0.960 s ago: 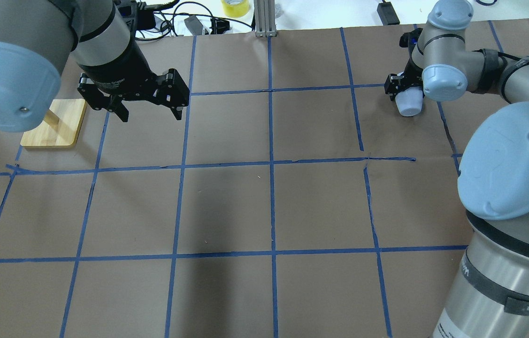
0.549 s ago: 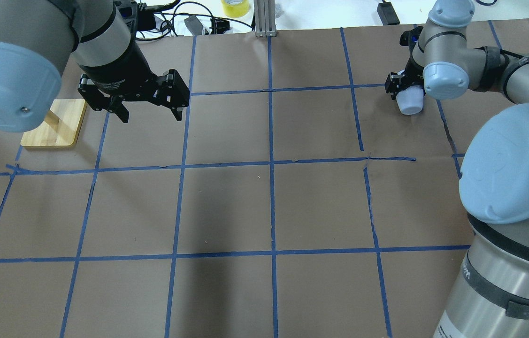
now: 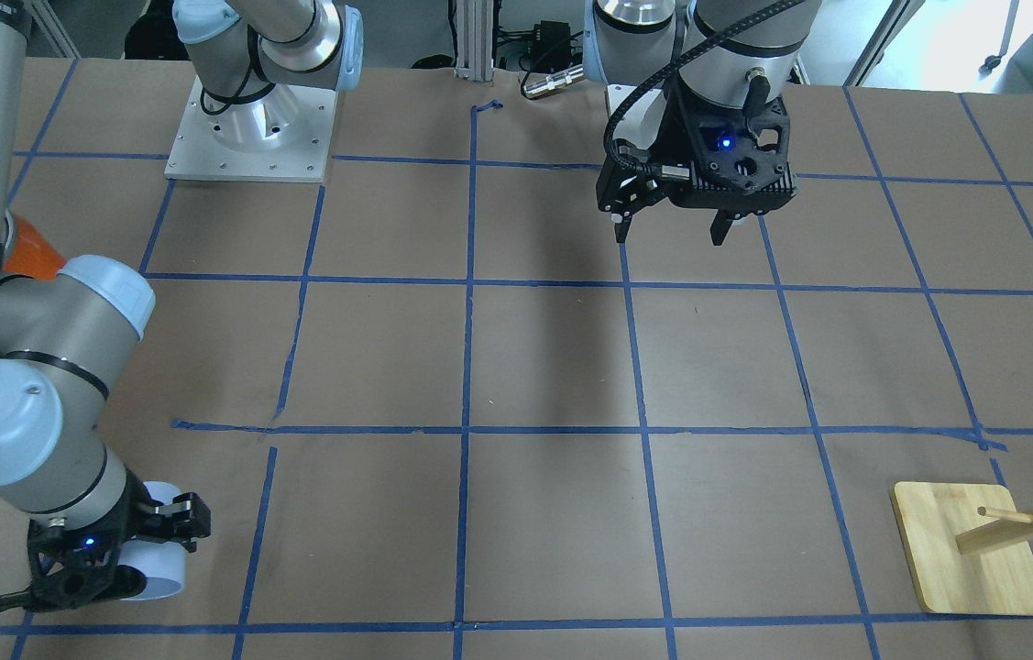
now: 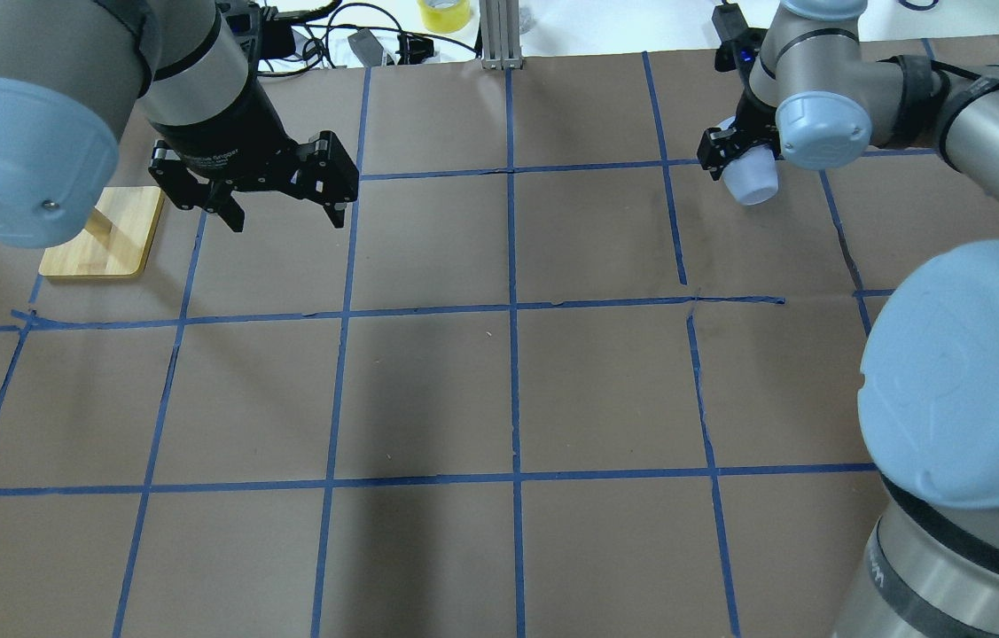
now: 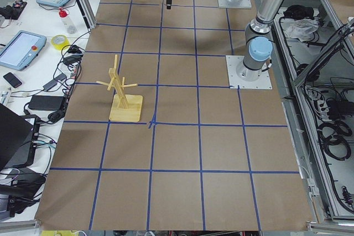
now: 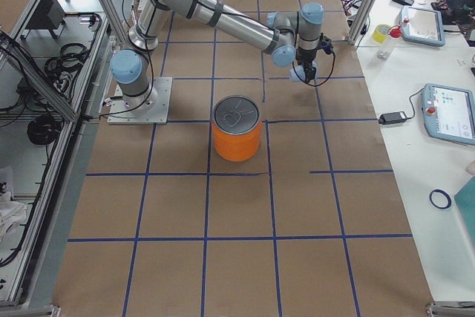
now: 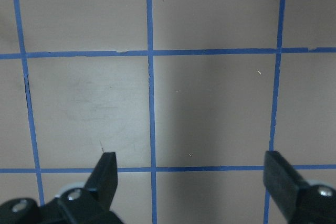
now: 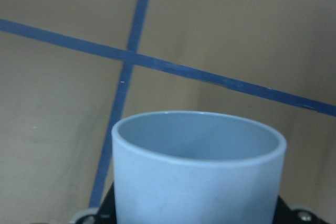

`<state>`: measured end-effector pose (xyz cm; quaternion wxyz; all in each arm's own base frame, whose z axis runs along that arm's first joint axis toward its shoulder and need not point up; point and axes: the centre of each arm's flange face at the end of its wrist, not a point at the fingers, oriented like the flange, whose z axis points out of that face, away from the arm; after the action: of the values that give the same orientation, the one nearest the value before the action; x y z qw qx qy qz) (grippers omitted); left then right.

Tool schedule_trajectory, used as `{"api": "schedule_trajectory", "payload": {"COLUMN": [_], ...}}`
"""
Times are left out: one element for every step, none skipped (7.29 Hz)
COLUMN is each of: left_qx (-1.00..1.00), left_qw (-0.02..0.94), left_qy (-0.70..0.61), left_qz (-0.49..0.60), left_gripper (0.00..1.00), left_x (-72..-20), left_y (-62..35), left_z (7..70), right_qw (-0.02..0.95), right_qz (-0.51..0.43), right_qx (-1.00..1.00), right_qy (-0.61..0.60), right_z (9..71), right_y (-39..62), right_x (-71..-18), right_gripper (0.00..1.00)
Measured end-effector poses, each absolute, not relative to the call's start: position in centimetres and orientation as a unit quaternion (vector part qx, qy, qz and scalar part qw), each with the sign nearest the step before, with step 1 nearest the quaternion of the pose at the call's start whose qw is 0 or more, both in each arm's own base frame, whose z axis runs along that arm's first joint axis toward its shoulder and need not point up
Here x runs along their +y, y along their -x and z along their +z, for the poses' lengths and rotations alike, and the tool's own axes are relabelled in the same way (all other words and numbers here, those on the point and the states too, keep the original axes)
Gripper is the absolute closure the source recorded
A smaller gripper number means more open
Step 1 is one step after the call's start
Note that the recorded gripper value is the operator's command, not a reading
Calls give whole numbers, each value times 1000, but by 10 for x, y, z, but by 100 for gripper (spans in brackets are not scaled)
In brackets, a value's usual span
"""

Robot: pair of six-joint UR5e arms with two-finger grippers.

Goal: Flip cup
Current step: 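Carry the cup with the right gripper toward the left gripper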

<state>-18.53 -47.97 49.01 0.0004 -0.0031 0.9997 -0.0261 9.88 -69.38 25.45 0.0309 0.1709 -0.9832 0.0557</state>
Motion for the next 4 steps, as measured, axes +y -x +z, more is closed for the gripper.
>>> {"api": "schedule_trajectory", "payload": {"left_qx": [1000,1000,1000,1000], "left_qw": [0,1,1,1], "left_qy": [3,3,3,2], "left_qz": [-26,-26,-27,-26], "left_gripper": [0,0,0,0], "left_x": [-480,-480,-479,-480], "left_y": [185,185,185,185], "left_z": [490,490,490,490], "right_qw": [29,25,23,22], "right_qz": [56,54,50,47], "right_qx": [-973,-960,-945,-927], "right_qy": [-223,-272,-323,-372], "right_z": [256,255,249,243], "right_y": [-136,-179,-226,-266], "right_x": [-685,-672,-656,-639], "right_gripper": [100,100,100,100]}}
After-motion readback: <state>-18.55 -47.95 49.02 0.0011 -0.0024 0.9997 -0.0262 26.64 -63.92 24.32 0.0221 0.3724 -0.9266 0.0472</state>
